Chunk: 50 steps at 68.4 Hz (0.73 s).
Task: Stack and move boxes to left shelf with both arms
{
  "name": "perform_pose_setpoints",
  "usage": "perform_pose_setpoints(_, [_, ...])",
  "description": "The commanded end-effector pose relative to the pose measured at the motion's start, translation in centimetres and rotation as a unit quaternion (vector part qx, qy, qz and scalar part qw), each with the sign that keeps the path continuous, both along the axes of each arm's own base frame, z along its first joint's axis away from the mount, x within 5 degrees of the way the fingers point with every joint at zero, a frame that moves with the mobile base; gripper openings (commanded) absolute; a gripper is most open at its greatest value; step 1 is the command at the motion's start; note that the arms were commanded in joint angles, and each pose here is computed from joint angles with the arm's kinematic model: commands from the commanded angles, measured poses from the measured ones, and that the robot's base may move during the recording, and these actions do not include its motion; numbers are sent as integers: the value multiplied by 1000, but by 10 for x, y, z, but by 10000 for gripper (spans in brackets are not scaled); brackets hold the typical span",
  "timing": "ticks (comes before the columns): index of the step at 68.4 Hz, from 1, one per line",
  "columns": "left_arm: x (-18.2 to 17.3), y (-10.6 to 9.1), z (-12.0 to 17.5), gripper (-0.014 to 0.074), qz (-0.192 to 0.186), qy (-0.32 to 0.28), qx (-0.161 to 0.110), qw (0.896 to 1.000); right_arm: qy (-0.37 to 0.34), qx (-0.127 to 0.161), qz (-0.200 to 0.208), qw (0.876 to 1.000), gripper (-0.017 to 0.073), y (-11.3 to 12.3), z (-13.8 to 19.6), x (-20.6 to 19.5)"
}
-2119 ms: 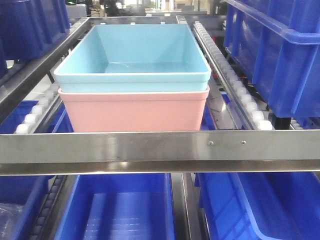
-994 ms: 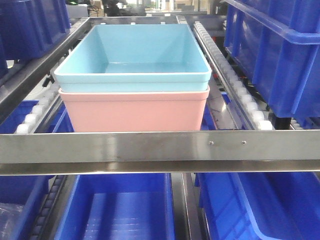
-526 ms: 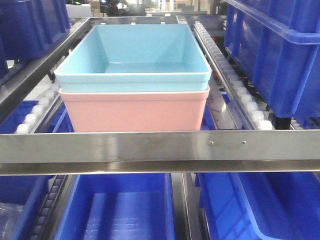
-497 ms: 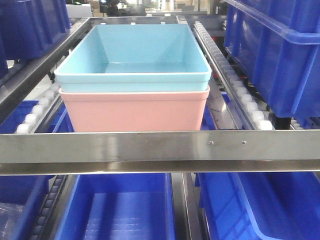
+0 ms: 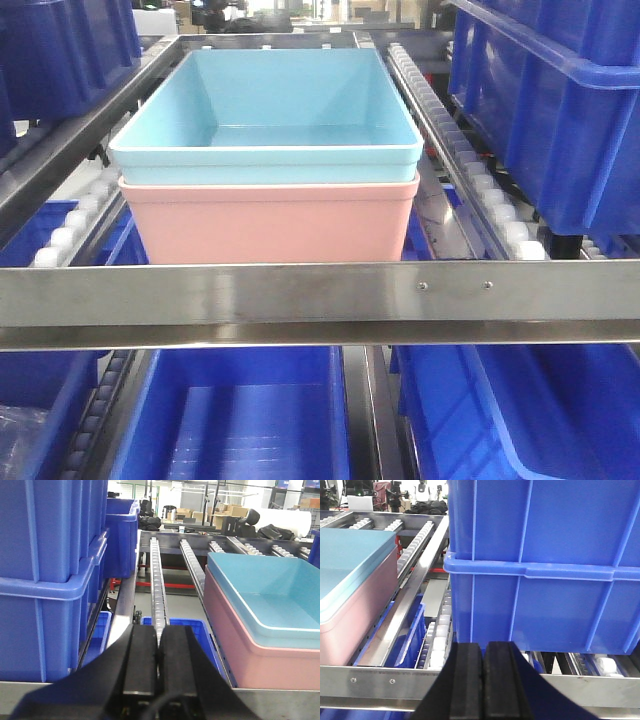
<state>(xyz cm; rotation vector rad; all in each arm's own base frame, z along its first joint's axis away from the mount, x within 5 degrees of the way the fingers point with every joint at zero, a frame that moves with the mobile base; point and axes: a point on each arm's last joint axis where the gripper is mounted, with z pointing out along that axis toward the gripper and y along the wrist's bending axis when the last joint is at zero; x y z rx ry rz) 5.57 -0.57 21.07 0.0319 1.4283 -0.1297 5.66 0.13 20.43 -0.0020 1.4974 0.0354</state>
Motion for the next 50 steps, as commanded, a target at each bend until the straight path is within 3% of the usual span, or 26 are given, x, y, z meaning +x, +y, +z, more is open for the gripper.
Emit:
perform_pose_setpoints(1, [-1,0,0,-12,0,-38,-8,999,-49,-7,-2,999,56,0,9,-1])
perform_pose_setpoints(50, [-1,0,0,-12,0,-38,-8,999,-49,-7,-2,999,56,0,9,-1])
